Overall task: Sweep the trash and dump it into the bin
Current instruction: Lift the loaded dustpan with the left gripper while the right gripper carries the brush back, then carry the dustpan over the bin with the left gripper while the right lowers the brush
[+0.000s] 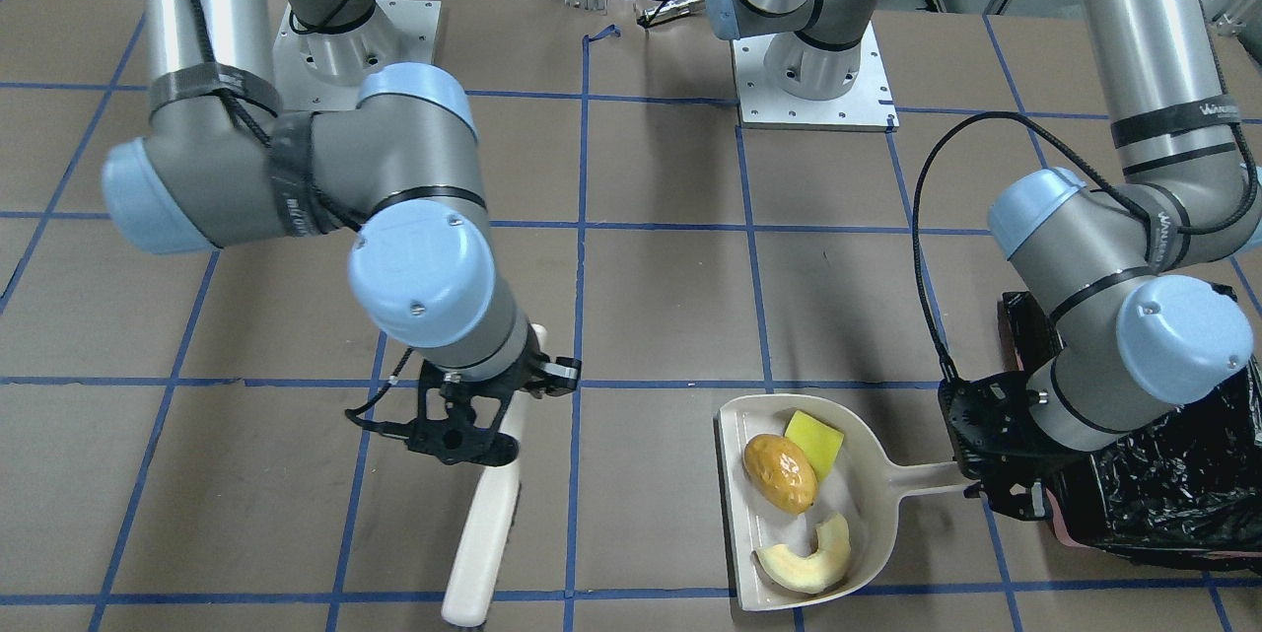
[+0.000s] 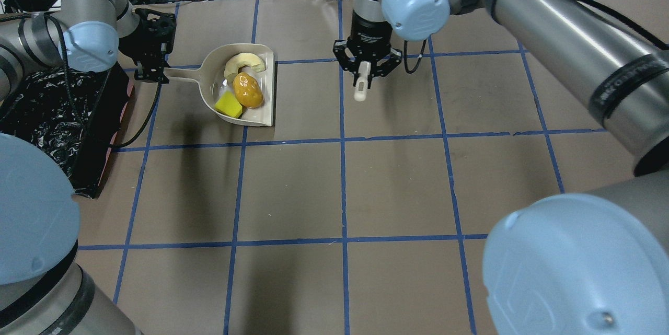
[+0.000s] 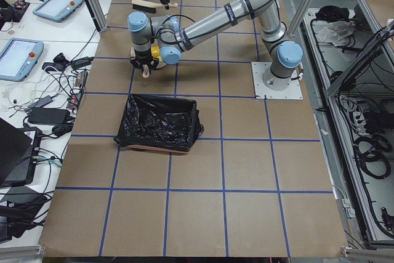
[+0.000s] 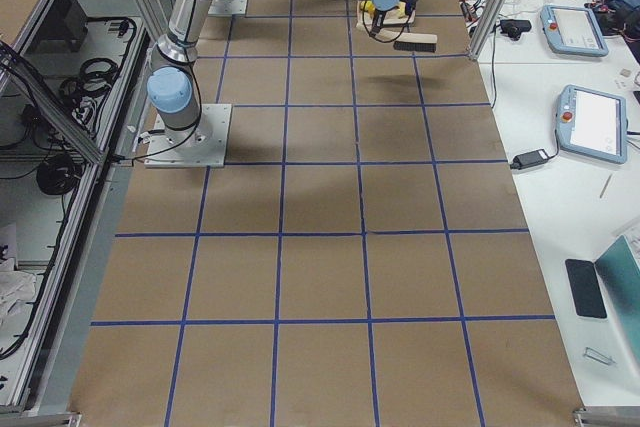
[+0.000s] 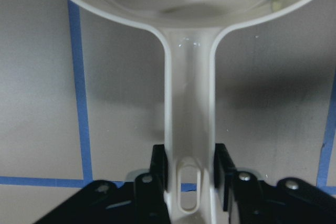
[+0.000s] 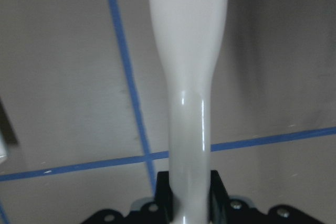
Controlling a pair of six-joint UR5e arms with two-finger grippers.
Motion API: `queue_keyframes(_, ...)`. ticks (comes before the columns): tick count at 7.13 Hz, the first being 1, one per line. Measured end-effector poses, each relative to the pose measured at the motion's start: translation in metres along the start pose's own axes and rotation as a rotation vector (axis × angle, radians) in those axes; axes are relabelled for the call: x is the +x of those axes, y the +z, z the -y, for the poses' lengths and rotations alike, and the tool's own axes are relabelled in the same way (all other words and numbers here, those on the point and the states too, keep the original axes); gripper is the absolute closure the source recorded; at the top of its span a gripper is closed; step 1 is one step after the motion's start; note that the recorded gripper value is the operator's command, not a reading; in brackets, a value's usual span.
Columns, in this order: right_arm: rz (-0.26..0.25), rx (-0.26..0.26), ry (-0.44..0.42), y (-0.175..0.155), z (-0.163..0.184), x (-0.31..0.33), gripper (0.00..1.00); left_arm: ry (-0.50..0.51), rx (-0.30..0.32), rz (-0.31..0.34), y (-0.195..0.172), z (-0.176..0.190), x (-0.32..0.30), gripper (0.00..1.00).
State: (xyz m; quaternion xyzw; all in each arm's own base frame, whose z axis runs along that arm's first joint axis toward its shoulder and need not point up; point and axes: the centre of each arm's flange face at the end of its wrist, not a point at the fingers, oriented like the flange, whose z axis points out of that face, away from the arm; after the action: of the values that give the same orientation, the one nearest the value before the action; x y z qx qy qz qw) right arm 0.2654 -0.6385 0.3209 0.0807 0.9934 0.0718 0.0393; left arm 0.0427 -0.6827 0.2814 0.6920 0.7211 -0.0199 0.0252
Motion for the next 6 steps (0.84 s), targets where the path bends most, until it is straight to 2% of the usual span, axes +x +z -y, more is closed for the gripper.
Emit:
queue_keyframes(1, -0.03, 0.004, -0.041, -0.01, 0.008, 0.054, 1.0, -0.023, 0.014, 0.0, -0.018, -0.017, 0.001, 1.0)
queue_keyframes(3, -0.043, -0.001, -0.088, -0.027, 0.017, 0.158, 1.0, -0.088, 0.046, 0.009, -0.05, -0.06, 0.008, 1.0)
queue_keyframes(4, -0.047, -0.007, -0.111, -0.028, 0.018, 0.199, 1.0, -0.122, 0.054, 0.017, -0.068, -0.081, 0.015, 1.0)
queue_keyframes(6, -0.086, -0.022, -0.156, -0.024, 0.014, 0.258, 1.0, -0.169, 0.05, 0.022, -0.101, -0.131, 0.033, 1.0)
